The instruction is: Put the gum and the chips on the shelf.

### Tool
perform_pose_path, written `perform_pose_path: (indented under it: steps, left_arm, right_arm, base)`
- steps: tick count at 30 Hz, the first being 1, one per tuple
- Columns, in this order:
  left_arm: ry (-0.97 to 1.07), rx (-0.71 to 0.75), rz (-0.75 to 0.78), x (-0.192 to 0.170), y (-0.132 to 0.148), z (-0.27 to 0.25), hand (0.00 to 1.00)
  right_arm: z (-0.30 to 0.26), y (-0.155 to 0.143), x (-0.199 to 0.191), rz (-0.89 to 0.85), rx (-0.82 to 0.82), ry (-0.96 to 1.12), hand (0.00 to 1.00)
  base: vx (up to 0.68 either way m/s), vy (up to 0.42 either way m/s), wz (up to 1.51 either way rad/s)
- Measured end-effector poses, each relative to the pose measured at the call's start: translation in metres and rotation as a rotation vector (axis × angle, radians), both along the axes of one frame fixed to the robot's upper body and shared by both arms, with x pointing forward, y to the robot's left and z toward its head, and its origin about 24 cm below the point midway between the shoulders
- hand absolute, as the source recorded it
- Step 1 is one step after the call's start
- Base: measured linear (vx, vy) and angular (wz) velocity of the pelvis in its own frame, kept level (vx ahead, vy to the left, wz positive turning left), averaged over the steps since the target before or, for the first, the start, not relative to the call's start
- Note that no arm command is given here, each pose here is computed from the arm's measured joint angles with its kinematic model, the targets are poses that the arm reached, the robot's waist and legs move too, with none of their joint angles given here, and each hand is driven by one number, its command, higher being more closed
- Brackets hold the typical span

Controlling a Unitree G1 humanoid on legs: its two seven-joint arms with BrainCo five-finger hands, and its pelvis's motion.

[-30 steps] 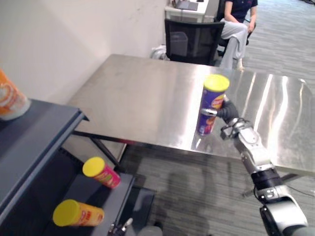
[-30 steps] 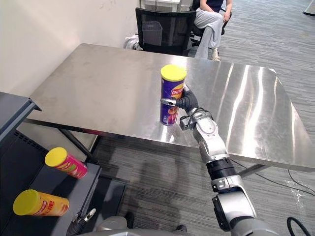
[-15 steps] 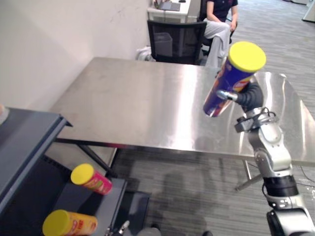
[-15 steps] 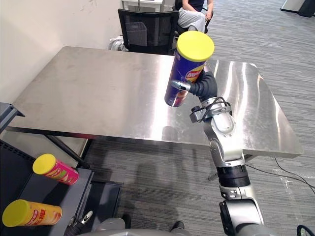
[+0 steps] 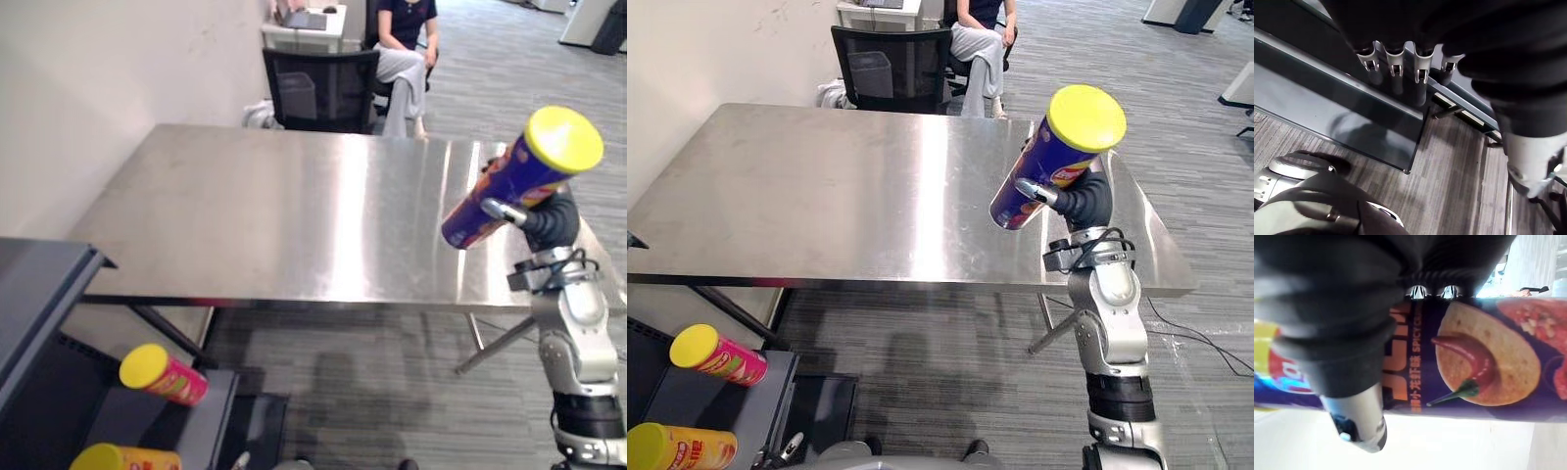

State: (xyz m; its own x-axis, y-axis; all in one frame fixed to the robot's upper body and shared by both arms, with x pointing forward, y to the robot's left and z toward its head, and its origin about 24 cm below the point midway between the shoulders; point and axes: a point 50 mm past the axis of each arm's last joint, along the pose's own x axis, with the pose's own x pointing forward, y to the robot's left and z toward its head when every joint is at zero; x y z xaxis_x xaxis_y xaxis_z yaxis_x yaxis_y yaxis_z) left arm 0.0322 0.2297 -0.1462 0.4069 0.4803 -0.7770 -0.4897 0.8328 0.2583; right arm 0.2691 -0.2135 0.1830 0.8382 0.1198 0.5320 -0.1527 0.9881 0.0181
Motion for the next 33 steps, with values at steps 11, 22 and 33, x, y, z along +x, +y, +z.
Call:
perform_pose_path:
  steps: [11,22,33]
  left_arm:
    - [-0.05,-0.047,0.152,0.0,-0.001,0.0,0.0]
    - [0.061,-0.113,0.156,-0.02,-0.018,-0.013,0.0]
    - [0.073,-0.079,0.075,-0.025,-0.009,-0.011,0.0]
  right_arm:
    - [0.002,0.059,0.014,0.337,-0.068,-0.005,1.0]
    - [0.004,0.0,0.007,0.055,0.005,-0.016,1.0]
    - [-0.02,-0.016,0.01,-0.112,0.085,0.074,1.0]
  base:
    - [-0.1,-0.112,0.21]
    - [-0.09,-0.101,1.71]
    - [-0.09,0.261,0.75]
